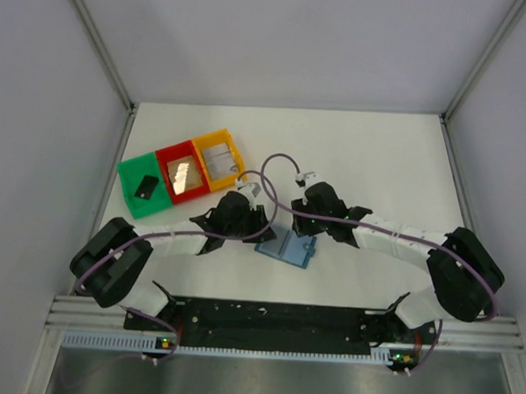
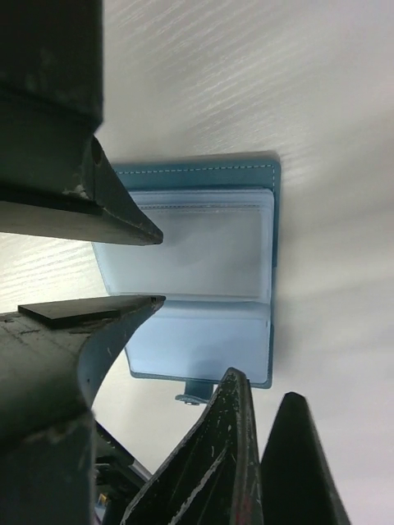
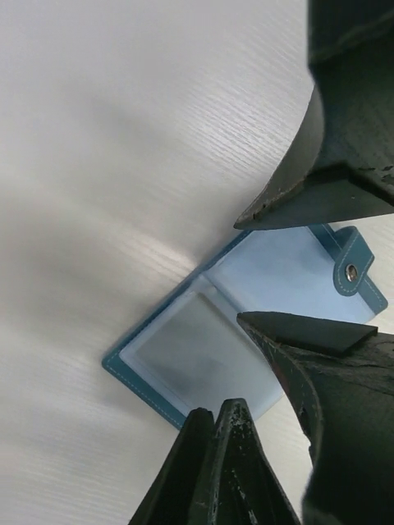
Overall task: Take the credit cards out of the card holder
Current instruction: Remove the credit card from the card holder.
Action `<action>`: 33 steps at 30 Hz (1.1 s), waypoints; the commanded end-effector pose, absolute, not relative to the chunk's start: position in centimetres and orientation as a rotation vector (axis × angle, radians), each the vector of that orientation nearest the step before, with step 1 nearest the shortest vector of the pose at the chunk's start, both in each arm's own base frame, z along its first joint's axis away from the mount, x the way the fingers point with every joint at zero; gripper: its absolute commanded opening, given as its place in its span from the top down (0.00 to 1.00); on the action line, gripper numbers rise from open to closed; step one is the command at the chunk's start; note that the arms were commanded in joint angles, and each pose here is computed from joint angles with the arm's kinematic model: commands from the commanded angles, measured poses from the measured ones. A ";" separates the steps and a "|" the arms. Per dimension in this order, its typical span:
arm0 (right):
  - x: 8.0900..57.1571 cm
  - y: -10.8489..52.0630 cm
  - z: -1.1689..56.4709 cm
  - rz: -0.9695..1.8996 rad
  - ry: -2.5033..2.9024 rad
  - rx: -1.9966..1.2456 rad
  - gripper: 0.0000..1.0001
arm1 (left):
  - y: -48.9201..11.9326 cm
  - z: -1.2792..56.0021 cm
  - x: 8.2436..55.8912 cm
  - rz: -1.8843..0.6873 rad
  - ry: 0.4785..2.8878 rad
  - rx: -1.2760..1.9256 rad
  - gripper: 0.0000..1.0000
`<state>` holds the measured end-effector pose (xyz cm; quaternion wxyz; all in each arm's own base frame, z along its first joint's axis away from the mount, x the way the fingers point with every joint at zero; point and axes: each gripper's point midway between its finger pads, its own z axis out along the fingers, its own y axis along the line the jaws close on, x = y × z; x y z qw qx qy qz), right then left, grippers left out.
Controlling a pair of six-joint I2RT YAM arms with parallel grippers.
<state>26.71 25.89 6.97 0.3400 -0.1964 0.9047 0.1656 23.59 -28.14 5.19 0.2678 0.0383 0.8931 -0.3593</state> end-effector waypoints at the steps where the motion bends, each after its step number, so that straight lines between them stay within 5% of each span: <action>1: 26.0 24.9 6.6 0.459 2.387 -0.349 0.60 | -28.3 6.3 25.0 -0.899 2.362 0.152 0.62; 7: 24.9 24.3 5.5 0.523 2.397 -0.295 0.87 | -28.8 6.4 24.9 -0.857 2.360 0.202 0.59; 12: 24.2 23.8 3.9 0.522 2.429 -0.290 0.96 | -29.3 5.8 24.6 -0.836 2.377 0.235 0.59; 33: 23.1 23.7 2.7 0.552 2.457 -0.313 0.99 | -29.3 4.2 24.8 -0.639 2.403 0.321 0.56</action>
